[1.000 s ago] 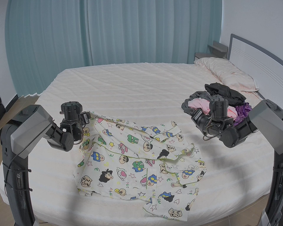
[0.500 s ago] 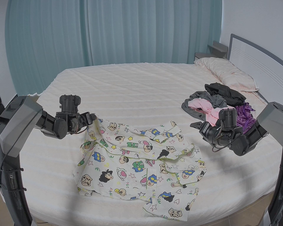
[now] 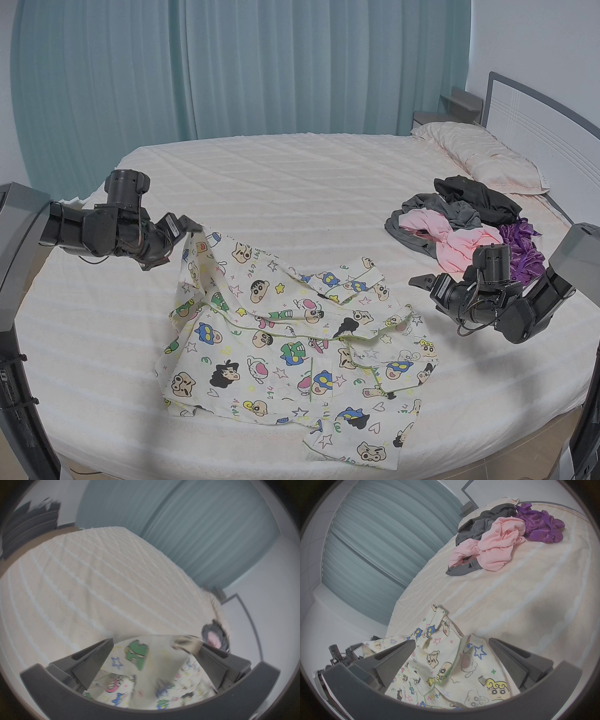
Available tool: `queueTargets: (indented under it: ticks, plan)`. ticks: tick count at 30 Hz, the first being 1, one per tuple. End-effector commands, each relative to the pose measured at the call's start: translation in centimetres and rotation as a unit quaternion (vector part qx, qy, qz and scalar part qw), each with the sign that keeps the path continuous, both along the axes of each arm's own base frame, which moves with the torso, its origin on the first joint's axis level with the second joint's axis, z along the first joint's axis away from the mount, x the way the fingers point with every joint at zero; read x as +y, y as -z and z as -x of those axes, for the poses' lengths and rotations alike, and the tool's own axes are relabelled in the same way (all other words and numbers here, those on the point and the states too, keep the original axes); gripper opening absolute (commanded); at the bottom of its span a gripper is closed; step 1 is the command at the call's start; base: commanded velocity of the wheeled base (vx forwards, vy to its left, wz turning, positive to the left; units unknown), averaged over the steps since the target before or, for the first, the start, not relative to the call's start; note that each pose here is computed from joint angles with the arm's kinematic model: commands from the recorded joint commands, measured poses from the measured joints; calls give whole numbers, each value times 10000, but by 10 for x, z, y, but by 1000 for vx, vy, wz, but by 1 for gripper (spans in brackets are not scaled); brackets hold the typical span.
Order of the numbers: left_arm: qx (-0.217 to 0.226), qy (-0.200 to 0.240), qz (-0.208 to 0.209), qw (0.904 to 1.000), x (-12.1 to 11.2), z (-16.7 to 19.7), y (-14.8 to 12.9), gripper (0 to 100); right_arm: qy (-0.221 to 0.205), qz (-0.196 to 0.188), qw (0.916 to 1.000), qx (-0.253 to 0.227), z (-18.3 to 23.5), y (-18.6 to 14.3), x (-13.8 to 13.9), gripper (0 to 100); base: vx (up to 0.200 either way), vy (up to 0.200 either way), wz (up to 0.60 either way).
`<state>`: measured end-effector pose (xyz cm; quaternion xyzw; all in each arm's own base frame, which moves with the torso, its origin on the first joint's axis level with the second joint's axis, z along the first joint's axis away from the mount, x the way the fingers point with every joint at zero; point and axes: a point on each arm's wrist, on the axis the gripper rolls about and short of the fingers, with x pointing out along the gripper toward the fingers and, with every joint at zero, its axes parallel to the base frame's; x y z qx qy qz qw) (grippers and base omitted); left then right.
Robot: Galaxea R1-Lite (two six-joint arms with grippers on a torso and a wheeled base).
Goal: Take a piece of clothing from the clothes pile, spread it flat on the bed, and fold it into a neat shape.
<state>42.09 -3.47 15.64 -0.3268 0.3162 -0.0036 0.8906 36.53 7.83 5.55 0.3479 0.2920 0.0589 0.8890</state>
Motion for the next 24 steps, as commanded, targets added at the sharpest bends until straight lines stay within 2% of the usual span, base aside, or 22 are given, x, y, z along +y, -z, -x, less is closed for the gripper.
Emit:
queueTargets:
  ticks: [1,4,8,9,14,16,21,24]
  plan:
    - [-4,10,673,9977,14,-5,-30,100,-200,158,9995,193,13,10,-2,100,0,0,0]
    - [452,264,837,9951,12,-4,-33,100,-224,179,9993,233,14,12,-1,100,0,0,0]
    - [505,141,820,9953,13,-14,-24,100,-213,186,9993,238,14,13,-3,100,0,0,0]
    - [531,-18,728,9959,15,-15,-21,100,-209,200,9992,281,16,14,-4,100,0,0,0]
    - [811,-62,720,9941,17,-4,-10,100,-327,322,9983,369,22,20,-7,100,0,0,0]
    - [840,16,738,9937,17,19,-12,100,-487,382,9967,525,31,27,-9,100,0,0,0]
    - [333,-14,762,9965,18,74,-16,100,-560,424,9962,524,43,29,-12,100,0,0,0]
    - [216,-67,972,9950,14,116,-19,100,-625,384,9958,551,53,29,-13,100,0,0,0]
